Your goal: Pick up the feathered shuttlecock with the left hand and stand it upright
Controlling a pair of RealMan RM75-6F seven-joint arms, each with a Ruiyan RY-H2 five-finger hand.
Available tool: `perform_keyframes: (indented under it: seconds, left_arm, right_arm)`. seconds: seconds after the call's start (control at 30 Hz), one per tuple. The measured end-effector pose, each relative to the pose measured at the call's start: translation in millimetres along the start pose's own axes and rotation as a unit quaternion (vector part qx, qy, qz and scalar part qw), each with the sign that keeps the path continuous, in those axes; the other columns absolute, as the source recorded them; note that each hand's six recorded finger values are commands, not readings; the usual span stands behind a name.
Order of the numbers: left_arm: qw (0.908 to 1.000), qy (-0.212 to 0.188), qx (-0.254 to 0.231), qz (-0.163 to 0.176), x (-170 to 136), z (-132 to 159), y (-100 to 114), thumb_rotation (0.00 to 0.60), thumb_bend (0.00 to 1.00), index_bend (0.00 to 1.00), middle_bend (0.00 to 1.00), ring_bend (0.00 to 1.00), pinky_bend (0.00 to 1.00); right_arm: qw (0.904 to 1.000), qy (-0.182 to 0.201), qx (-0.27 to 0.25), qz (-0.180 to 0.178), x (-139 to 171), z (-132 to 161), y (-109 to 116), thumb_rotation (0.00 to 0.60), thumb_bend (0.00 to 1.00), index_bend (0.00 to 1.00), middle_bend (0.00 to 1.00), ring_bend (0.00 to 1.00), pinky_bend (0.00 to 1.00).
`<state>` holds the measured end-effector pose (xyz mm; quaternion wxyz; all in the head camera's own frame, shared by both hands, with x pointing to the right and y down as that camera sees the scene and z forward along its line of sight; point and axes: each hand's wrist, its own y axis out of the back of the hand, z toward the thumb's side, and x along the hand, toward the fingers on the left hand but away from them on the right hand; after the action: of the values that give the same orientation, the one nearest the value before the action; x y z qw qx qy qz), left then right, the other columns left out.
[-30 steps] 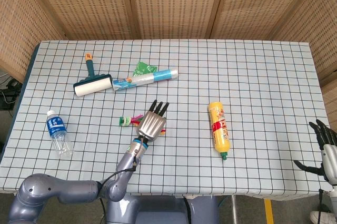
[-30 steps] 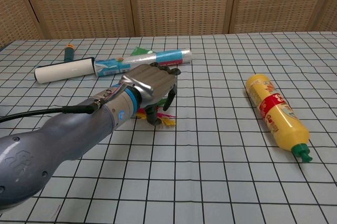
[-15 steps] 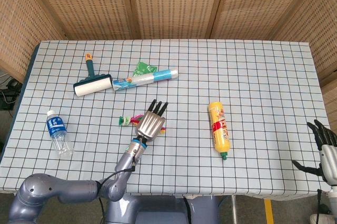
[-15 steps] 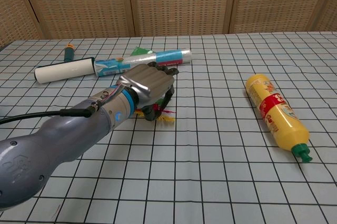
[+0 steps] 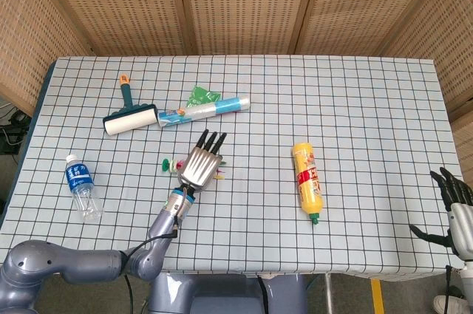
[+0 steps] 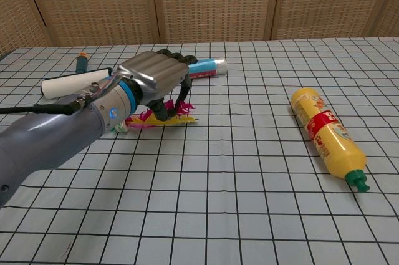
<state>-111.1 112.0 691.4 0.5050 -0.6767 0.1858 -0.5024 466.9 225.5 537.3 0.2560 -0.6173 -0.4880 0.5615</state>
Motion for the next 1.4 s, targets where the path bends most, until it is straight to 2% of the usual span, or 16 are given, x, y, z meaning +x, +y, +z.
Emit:
perform_keyframes:
  seconds: [0.17,0.4,0.6,0.87,1.4]
  left_arm:
    - [0.9998,0.014,0.0,0.017,-7,-22,15,0.6,0.49,0.63,0.0,0.0,0.0]
    - [0.9979,0.049,0.003,0.043,-30,-77,37,0.6,0.49,0.63,0.0,0.0,0.0]
    - [0.9961,0.065,-0.001,0.059,-51,-112,48,0.6,0.49,0.63,0.0,0.0,0.0]
    - [0.9954,0.065,-0.011,0.07,-64,-128,52,0.6,0.5,0.63,0.0,0.0,0.0]
    - [0.9955,0.074,-0.001,0.059,-66,-140,44,0.6,0.49,0.63,0.0,0.0,0.0]
  right_arm:
    - [1.0,0.004,-0.001,-0.003,1,2,2,0.6,0.07,0.03,0.0,0.0,0.0]
    - [0.9997,0.023,0.009,-0.002,6,14,0,0.6,0.07,0.03,0.0,0.0,0.0]
    - [0.9993,0.033,0.02,-0.001,10,22,-3,0.6,0.07,0.03,0.0,0.0,0.0]
    - [0.9991,0.035,0.025,0.0,11,24,-5,0.6,0.07,0.03,0.0,0.0,0.0]
    - [0.9988,0.039,0.029,0.001,12,26,-7,0.6,0.07,0.03,0.0,0.0,0.0]
